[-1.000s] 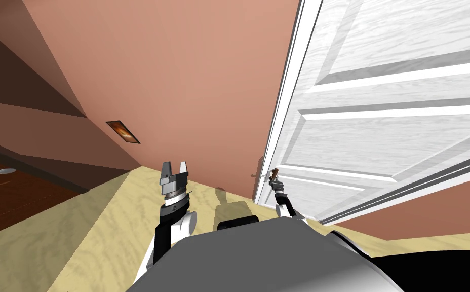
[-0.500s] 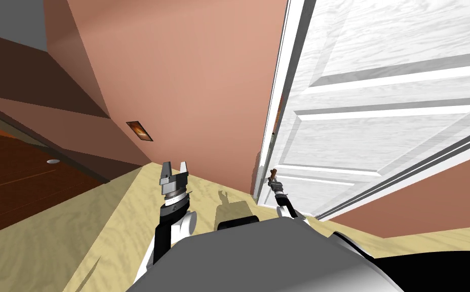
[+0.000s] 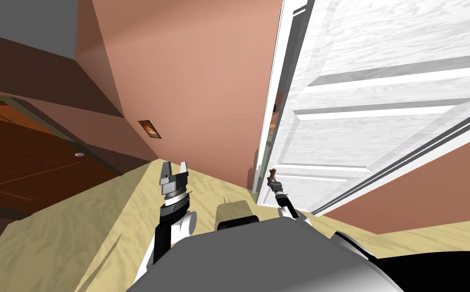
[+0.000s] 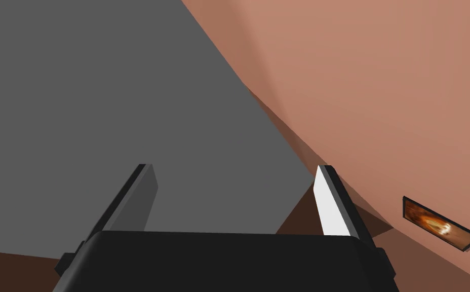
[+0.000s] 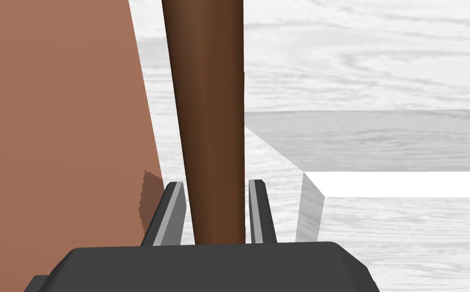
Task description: Pull the door open
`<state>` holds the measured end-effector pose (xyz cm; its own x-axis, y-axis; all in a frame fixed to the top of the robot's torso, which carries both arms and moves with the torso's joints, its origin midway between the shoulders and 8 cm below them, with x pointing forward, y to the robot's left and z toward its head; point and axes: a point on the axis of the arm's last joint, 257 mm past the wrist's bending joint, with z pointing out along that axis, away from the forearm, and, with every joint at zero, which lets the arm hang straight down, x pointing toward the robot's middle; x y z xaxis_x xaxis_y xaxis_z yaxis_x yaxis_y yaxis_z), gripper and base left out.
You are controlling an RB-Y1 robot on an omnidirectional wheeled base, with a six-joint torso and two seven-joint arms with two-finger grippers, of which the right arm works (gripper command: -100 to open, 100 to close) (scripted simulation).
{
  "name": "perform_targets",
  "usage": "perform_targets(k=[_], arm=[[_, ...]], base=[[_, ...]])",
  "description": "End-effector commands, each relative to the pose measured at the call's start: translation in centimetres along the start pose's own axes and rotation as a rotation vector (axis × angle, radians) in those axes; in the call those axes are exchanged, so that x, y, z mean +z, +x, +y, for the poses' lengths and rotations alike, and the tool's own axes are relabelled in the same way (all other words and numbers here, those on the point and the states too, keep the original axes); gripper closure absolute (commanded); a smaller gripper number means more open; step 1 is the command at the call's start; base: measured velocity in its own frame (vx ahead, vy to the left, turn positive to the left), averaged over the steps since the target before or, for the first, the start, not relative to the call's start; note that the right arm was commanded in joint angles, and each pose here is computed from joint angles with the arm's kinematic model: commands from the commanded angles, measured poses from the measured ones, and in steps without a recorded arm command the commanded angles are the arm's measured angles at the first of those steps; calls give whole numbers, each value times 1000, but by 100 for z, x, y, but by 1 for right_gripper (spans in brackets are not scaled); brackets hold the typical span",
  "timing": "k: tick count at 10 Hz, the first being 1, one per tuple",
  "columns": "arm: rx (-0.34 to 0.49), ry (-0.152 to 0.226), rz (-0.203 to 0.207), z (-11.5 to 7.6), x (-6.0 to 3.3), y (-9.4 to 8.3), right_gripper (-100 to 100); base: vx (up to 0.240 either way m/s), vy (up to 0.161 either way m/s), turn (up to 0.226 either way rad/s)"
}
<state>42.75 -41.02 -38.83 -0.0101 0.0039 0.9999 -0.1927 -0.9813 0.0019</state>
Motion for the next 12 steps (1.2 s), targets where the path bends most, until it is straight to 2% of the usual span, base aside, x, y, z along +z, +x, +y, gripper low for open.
perform_targets(k=[1, 6, 7, 8, 12], arm=[[1, 24, -6, -35, -46, -21, 100], [2, 112, -11, -135, -168, -30, 100], [-1, 100, -4, -104, -124, -5, 100], [0, 130, -7, -120, -206, -25, 100], [1, 202, -8, -135, -378, -24, 100]], base=[[-214, -21, 61], [-227, -34, 74], [-110, -26, 21], [-159, -47, 121], [-228, -69, 106]])
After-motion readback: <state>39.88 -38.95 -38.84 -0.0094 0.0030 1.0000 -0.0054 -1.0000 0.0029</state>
